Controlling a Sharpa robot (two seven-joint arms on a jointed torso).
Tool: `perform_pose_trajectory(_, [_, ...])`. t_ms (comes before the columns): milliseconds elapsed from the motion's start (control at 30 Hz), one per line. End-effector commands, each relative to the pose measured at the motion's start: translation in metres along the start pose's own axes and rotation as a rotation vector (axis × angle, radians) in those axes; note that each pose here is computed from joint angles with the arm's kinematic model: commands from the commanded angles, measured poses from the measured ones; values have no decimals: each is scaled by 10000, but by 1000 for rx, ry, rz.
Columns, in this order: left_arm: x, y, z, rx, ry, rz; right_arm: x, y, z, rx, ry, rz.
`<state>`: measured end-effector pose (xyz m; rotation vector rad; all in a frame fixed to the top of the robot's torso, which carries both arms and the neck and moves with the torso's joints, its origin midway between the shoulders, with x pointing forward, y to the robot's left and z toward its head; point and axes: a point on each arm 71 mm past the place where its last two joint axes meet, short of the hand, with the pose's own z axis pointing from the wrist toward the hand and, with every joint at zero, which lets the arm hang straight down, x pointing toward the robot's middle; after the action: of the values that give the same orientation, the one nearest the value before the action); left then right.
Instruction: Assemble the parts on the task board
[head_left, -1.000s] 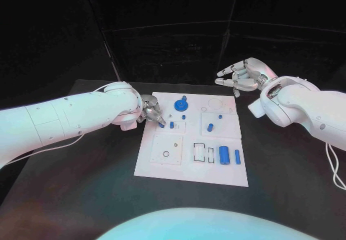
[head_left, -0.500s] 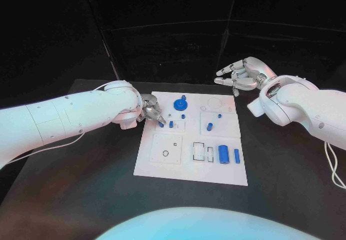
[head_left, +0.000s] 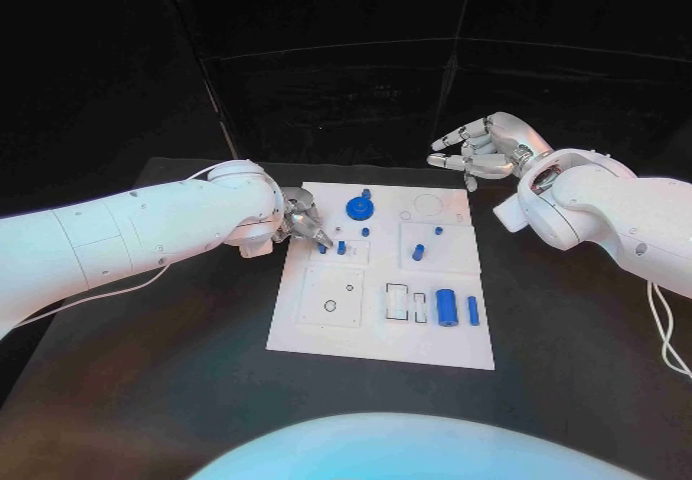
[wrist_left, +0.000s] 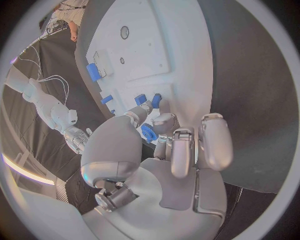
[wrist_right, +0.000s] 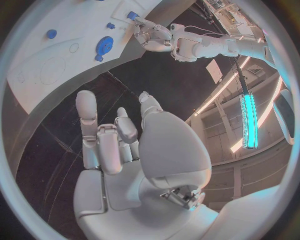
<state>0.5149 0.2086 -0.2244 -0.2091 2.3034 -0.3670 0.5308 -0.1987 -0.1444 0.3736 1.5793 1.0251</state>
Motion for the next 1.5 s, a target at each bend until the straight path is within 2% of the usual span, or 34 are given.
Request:
perform_pose_trajectory(33, [26,53,13,-31,17,22,-4,15,2,-10,4,4])
perform_pose_trajectory(567, [2,52,13,-29,-15,11,-5,9,4,-7,7,3])
perform_pose_trajectory(733, [-13,44,-5,-1,-38,-43,-7,7,3,-8,7,3])
perform_pose_trajectory(1067, [-98,29,-44,123,-95,-218,-11,0,6,-6,6,3])
perform_pose_trajectory(1167, [-168,26,-68,188,-155,-278,-15,-3,5,-5,4,3])
perform_pose_trajectory(1367, [-263,-81,-120,367,-250,-384,-20,-7,6,-5,2,2])
perform_pose_trajectory(1500, [-286,-168,-124,445,-281,-393,-19,-7,6,-5,1,2])
